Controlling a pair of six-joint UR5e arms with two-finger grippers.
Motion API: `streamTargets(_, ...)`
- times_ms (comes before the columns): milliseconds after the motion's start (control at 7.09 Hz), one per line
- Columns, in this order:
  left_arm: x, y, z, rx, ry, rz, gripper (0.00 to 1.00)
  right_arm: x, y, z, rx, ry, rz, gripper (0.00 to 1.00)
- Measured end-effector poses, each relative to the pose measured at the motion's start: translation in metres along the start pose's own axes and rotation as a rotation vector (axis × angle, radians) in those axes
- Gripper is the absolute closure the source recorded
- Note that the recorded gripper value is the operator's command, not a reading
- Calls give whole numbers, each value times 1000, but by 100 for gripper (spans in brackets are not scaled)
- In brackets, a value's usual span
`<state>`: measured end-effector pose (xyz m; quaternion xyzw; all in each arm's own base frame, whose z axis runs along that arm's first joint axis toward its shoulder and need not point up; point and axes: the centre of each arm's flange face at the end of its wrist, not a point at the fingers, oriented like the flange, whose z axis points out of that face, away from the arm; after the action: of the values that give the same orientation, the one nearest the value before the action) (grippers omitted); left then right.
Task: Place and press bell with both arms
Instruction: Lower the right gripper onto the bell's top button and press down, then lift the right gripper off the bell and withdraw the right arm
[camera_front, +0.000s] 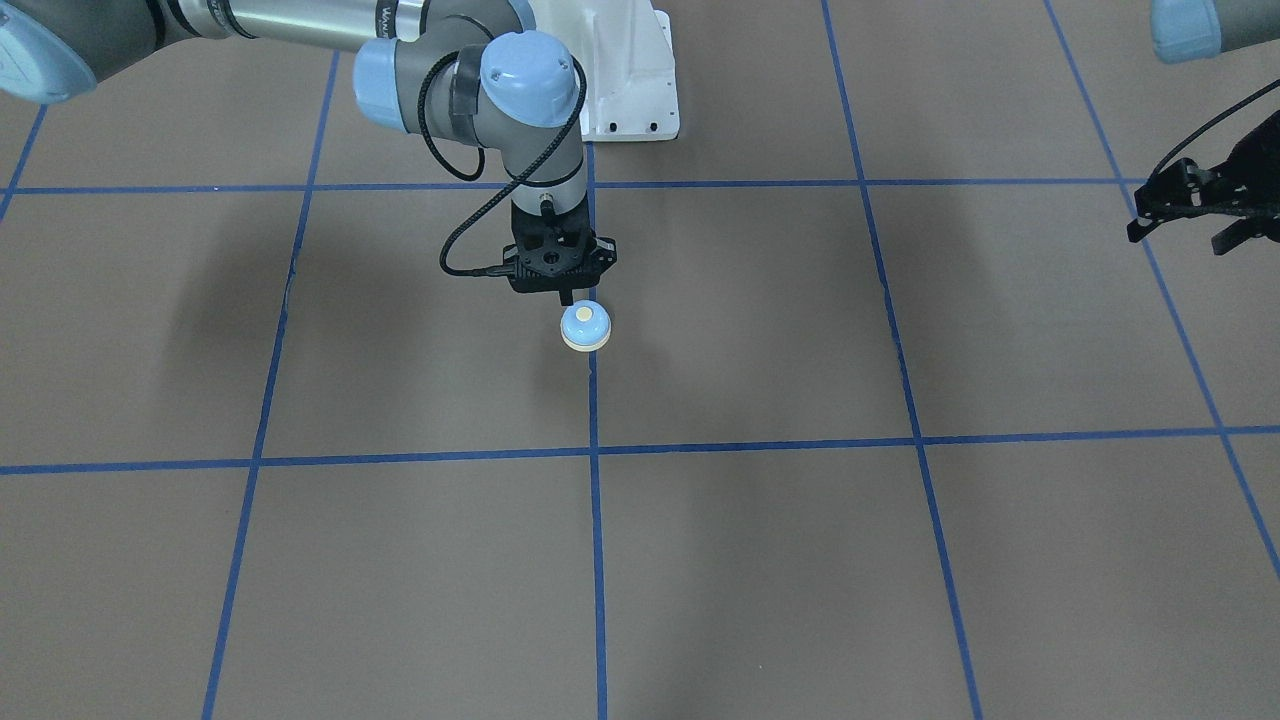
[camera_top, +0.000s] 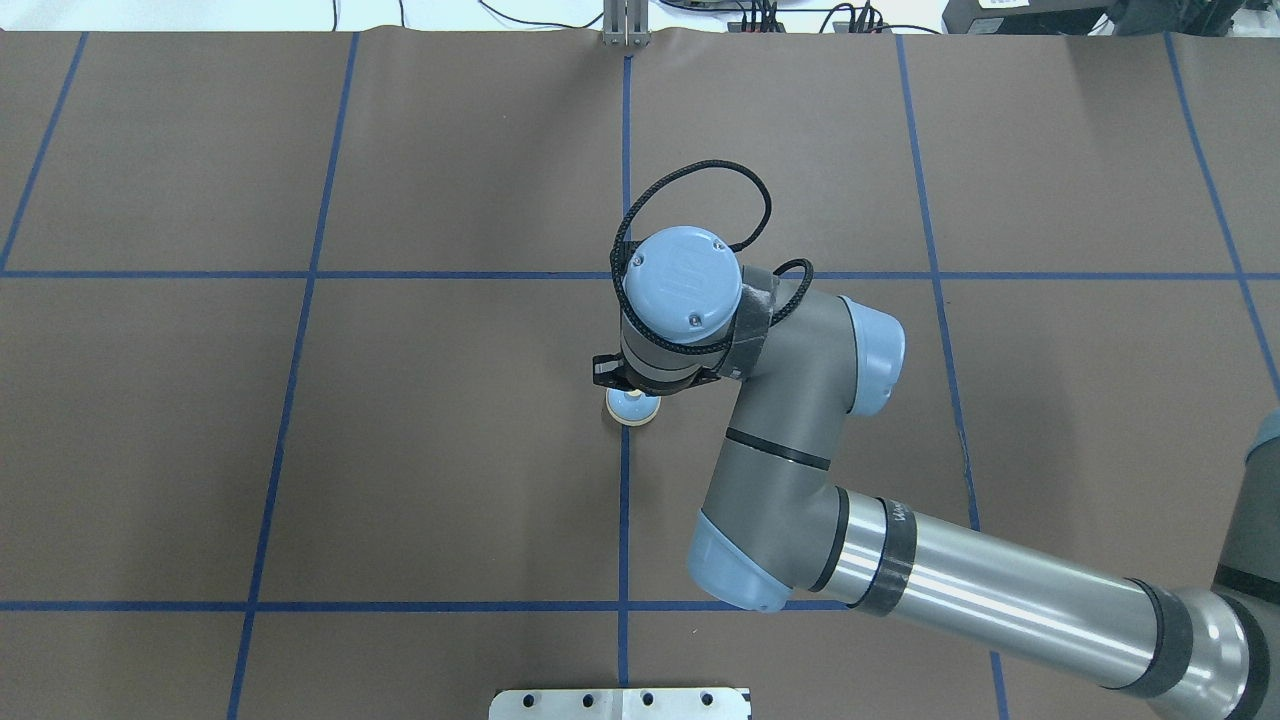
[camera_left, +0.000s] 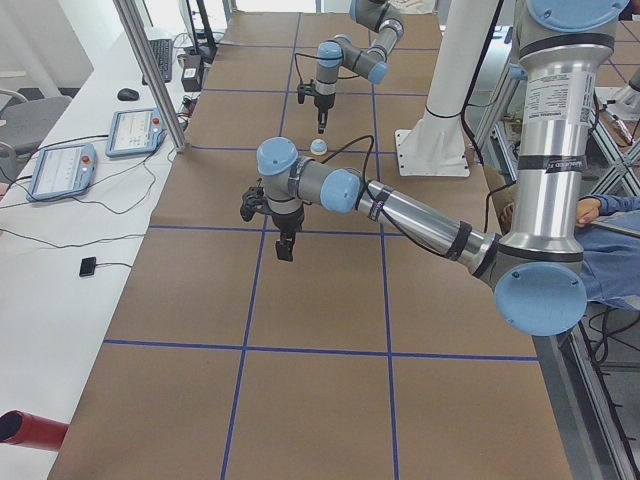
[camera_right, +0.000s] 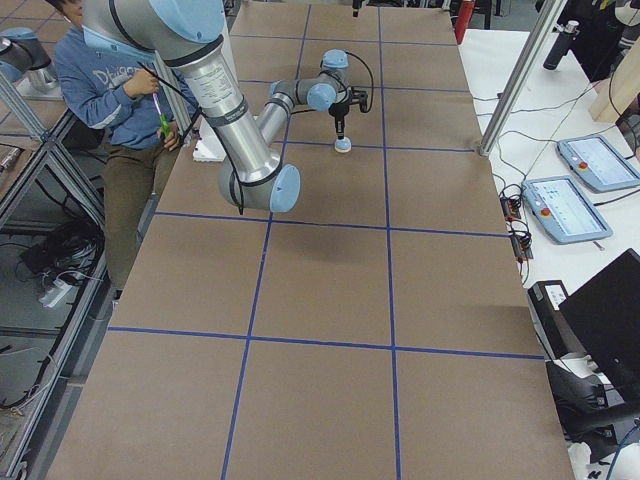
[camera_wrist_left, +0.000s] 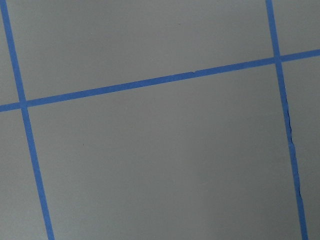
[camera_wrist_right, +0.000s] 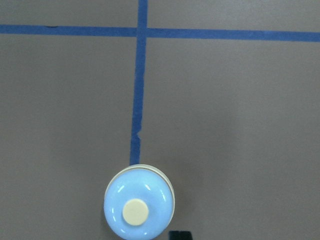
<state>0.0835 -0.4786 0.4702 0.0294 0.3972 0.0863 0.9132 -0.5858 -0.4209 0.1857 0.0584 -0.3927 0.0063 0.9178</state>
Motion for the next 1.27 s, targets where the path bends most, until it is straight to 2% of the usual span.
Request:
streamTargets(846, 2, 1, -2, 4, 0, 4, 1, -17, -8, 19, -14, 24, -1, 100)
streamTargets(1269, 3, 1, -3, 6, 1, 6, 1, -21, -10, 28, -16, -3, -4, 100)
